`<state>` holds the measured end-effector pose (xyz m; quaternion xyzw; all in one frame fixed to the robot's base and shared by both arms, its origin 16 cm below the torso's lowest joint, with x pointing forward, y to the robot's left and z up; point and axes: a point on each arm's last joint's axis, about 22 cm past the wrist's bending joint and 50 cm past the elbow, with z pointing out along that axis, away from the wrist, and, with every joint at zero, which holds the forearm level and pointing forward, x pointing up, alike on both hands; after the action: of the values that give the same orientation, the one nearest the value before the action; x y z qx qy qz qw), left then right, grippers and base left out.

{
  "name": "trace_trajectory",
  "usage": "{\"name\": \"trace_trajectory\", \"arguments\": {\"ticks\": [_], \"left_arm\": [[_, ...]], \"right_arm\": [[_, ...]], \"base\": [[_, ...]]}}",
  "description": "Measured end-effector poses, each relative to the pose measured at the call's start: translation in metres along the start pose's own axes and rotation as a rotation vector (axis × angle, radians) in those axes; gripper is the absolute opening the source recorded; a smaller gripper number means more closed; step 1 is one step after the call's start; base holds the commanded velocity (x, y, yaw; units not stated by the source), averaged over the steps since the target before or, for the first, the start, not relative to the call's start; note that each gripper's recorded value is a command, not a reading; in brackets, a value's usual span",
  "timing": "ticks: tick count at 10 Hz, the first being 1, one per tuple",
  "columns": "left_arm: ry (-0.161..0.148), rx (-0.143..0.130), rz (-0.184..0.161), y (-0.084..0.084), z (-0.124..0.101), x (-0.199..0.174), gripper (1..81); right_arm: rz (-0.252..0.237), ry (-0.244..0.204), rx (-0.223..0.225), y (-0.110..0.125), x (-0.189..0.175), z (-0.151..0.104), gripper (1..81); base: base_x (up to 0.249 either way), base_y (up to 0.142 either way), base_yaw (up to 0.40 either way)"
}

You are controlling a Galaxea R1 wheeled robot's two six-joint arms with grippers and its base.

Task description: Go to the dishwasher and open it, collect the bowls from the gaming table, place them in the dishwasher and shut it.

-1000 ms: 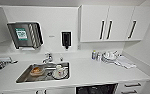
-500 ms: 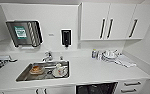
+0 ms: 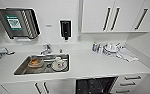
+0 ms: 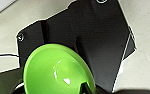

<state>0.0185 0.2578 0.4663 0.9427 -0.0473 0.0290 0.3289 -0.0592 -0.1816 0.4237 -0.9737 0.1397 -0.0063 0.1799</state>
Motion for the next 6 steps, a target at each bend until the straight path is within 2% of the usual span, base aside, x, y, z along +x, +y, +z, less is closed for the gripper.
{"name": "trace_trajectory", "arguments": {"ticks": [1,3,4,5,6], "left_arm": [[0.017,-0.041,-0.021,0.007,-0.002,0.006,1.0],[0.053,-0.133,-0.035,0.020,-0.012,0.033,1.0],[0.059,-0.157,-0.037,0.020,-0.021,0.046,1.0],[0.064,-0.193,-0.038,0.026,-0.027,0.056,1.0],[0.065,-0.247,-0.033,0.044,-0.030,0.063,1.0]], "right_arm": [[0.000,-0.002,0.000,0.000,-0.001,0.000,1.0],[-0.002,0.003,0.001,-0.001,0.003,0.000,1.0],[-0.002,0.002,0.002,-0.001,0.003,0.000,1.0],[-0.002,0.003,0.002,-0.002,0.003,0.001,1.0],[-0.002,0.004,0.003,-0.003,0.004,0.001,1.0]], "base": [[0.000,0.000,0.000],[0.000,0.000,0.000],[0.000,0.000,0.000],[0.000,0.000,0.000],[0.000,0.000,0.000]]}}
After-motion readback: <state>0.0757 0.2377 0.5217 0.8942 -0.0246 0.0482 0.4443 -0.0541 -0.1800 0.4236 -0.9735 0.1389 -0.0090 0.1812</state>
